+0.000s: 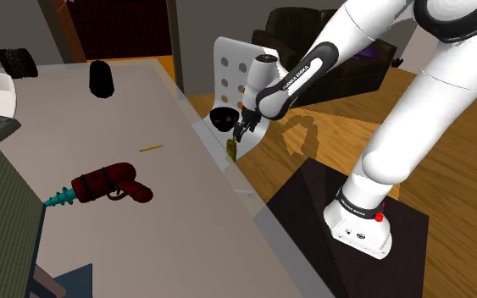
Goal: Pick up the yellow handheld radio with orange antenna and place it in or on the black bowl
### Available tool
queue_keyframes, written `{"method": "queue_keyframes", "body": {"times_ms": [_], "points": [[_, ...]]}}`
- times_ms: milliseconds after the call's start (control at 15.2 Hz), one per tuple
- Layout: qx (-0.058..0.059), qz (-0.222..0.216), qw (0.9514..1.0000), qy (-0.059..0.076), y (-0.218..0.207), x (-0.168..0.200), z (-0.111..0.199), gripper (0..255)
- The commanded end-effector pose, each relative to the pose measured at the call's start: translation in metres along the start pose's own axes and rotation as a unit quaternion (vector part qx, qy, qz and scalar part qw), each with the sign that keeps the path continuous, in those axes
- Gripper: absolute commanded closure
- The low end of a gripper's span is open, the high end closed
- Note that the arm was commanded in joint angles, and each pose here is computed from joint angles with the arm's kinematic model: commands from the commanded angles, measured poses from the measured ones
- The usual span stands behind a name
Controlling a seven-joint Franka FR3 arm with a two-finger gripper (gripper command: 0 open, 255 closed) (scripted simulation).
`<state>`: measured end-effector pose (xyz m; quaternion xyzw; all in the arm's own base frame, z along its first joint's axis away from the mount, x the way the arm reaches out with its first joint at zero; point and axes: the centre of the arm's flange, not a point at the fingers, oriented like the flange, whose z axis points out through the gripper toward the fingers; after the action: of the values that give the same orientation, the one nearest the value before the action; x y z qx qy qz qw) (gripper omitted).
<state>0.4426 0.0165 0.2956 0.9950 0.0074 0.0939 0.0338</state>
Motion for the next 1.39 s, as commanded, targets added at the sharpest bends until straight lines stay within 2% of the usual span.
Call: {"method": "queue_keyframes", "body": {"times_ms": [0,198,660,1188,1254,1320], "points": [[0.000,0.001,1.0000,0.007,-0.004,0.007,0.026,0],[0.000,0.002,0.9999,0.013,-0.011,0.015,0.054,0],[0.000,0.002,0.9999,0.013,-0.011,0.016,0.094,0],[0.000,0.002,0.9999,0.013,-0.011,0.016,0.094,0],[0.000,0.002,0.9999,0.013,-0.011,0.016,0.094,255],[0.000,0.002,0.9999,0.013,-0.011,0.016,0.094,255]]}}
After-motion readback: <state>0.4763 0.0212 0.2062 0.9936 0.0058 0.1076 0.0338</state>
